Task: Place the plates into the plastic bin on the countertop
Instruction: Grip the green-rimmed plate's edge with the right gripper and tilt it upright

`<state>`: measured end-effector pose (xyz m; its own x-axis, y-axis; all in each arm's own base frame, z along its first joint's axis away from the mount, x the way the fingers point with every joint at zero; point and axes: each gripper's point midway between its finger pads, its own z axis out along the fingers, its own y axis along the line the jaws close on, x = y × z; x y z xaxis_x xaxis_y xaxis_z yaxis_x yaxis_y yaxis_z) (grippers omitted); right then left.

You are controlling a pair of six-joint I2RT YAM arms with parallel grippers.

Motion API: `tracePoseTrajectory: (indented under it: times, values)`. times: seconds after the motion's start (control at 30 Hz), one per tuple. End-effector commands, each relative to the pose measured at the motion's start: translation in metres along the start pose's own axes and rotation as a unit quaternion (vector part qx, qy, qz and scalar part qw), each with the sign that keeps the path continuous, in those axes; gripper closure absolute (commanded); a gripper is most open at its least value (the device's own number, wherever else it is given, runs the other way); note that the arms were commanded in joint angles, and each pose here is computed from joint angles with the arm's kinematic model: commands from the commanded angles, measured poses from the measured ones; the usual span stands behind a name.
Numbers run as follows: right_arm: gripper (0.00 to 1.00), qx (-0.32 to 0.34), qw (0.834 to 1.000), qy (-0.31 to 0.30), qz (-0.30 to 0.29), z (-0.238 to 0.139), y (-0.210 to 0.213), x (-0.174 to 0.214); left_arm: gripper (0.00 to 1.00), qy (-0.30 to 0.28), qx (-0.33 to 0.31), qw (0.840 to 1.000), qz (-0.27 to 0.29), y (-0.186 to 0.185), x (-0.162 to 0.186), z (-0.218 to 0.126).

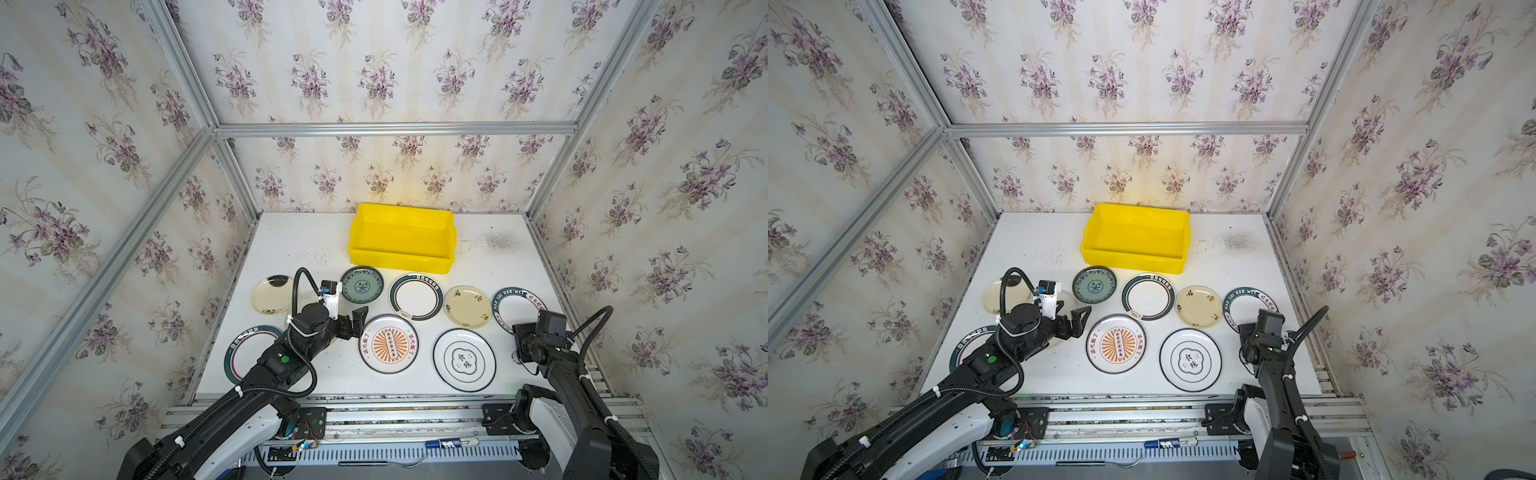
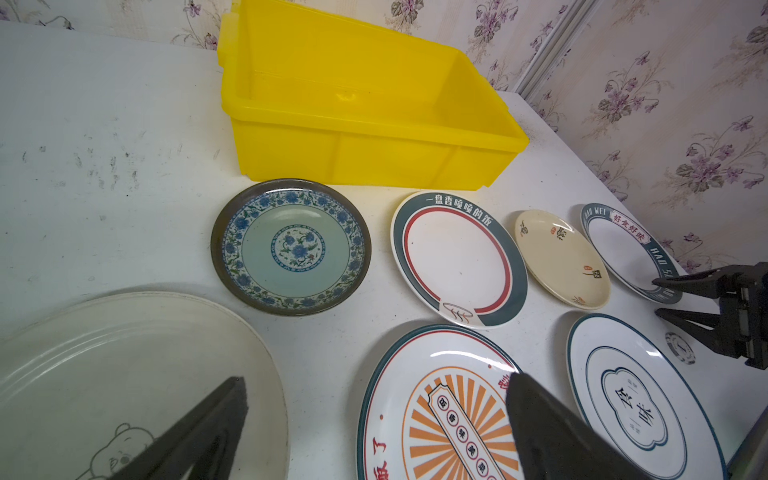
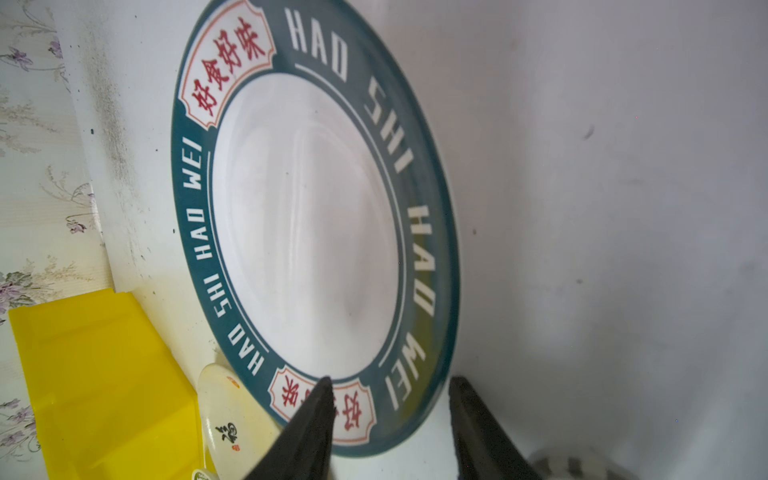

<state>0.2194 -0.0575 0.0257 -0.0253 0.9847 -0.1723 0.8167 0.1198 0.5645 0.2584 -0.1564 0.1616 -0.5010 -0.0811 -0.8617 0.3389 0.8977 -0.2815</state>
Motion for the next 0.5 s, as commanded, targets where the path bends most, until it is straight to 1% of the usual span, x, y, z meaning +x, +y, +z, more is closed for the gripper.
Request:
tracePoseTrajectory:
  times: [0.0, 0.07, 0.17, 0.27, 0.33, 0.47]
  values:
    - [0.54, -0.003, 1.000, -0.029, 0.000, -0.001, 0.004, -0.011, 0.01, -0.016, -0.003, 1.000, 0.001, -0.001, -0.010, -0.001]
    - [0.54, 0.001, 0.999, -0.035, 0.002, -0.001, 0.002, -0.013, 0.00, -0.018, -0.005, 1.000, 0.002, 0.000, -0.011, -0.001]
    - [0.59, 0.006, 0.999, -0.043, 0.003, 0.001, -0.001, -0.015, 0.00, -0.018, -0.008, 1.000, 0.002, 0.001, -0.011, -0.001]
    - [0.64, 0.016, 0.999, -0.035, -0.003, 0.004, -0.002, -0.013, 0.00, -0.018, -0.011, 1.000, -0.001, 0.003, -0.010, -0.001]
    - [0.64, 0.031, 0.999, -0.026, 0.001, 0.007, -0.006, -0.011, 0.00, -0.018, -0.012, 1.000, -0.001, 0.003, -0.010, -0.001]
    - [0.67, 0.030, 0.999, -0.025, 0.007, 0.015, -0.008, -0.010, 0.00, -0.020, -0.014, 1.000, 0.000, 0.004, -0.010, -0.001]
